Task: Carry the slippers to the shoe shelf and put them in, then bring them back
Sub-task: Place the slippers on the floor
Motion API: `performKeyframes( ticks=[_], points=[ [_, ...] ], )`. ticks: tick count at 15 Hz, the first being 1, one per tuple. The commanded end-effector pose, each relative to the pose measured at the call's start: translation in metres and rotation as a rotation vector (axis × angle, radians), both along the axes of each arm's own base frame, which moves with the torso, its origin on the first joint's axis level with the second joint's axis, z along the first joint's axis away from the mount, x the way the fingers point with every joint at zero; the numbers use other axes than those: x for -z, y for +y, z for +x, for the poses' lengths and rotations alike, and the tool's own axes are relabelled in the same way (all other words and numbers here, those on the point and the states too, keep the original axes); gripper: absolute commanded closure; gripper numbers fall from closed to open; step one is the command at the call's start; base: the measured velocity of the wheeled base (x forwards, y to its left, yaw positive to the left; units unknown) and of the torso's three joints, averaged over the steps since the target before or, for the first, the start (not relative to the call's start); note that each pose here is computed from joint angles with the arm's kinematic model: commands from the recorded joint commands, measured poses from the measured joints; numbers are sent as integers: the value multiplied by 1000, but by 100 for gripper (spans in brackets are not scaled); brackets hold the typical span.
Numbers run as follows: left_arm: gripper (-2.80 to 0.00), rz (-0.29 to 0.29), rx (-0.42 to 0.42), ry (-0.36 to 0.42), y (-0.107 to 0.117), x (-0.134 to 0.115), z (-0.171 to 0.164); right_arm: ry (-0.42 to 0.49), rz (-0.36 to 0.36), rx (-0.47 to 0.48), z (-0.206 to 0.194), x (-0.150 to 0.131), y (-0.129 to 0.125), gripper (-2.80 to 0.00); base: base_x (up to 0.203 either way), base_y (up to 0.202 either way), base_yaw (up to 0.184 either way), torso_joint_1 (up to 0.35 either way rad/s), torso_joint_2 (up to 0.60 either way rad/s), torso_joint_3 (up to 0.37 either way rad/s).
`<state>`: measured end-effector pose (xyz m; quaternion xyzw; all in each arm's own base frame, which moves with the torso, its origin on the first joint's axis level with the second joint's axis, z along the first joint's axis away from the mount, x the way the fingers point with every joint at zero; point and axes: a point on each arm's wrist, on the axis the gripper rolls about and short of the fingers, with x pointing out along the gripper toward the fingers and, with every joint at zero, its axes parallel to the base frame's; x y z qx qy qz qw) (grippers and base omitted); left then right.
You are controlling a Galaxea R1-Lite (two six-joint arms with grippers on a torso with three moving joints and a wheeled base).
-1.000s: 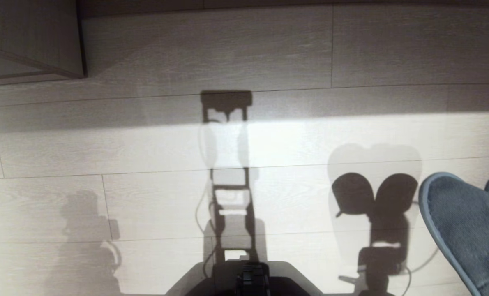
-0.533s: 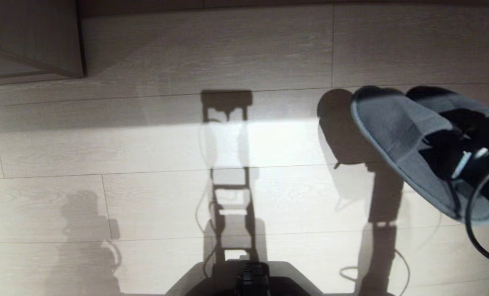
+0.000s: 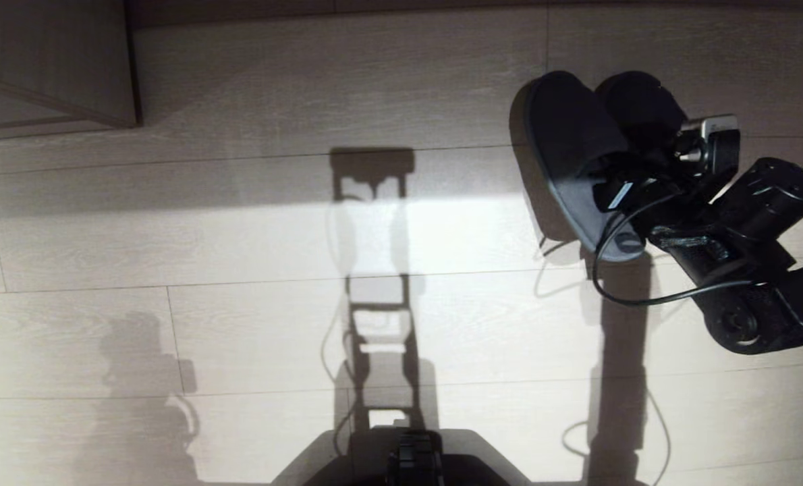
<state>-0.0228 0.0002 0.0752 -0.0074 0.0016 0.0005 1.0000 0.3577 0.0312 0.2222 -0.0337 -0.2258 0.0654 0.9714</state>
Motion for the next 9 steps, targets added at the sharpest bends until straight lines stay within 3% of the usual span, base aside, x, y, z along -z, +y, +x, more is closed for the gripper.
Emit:
performKeyframes(
  ticks=[1,2,3,9],
  points=[
    [0,0,0,0,0,0,0,43,-1,-3,20,27,3,0,0,0,0,0,0,0],
    [0,0,0,0,0,0,0,41,1,-2,20,28,3,0,0,0,0,0,0,0],
    [0,0,0,0,0,0,0,46,6,4,23,34,3,-280,0,0,0,0,0,0],
    [0,-2,-1,1,0,0,0,79,29,58,21,39,1,-280,0,0,0,0,0,0]
  ],
)
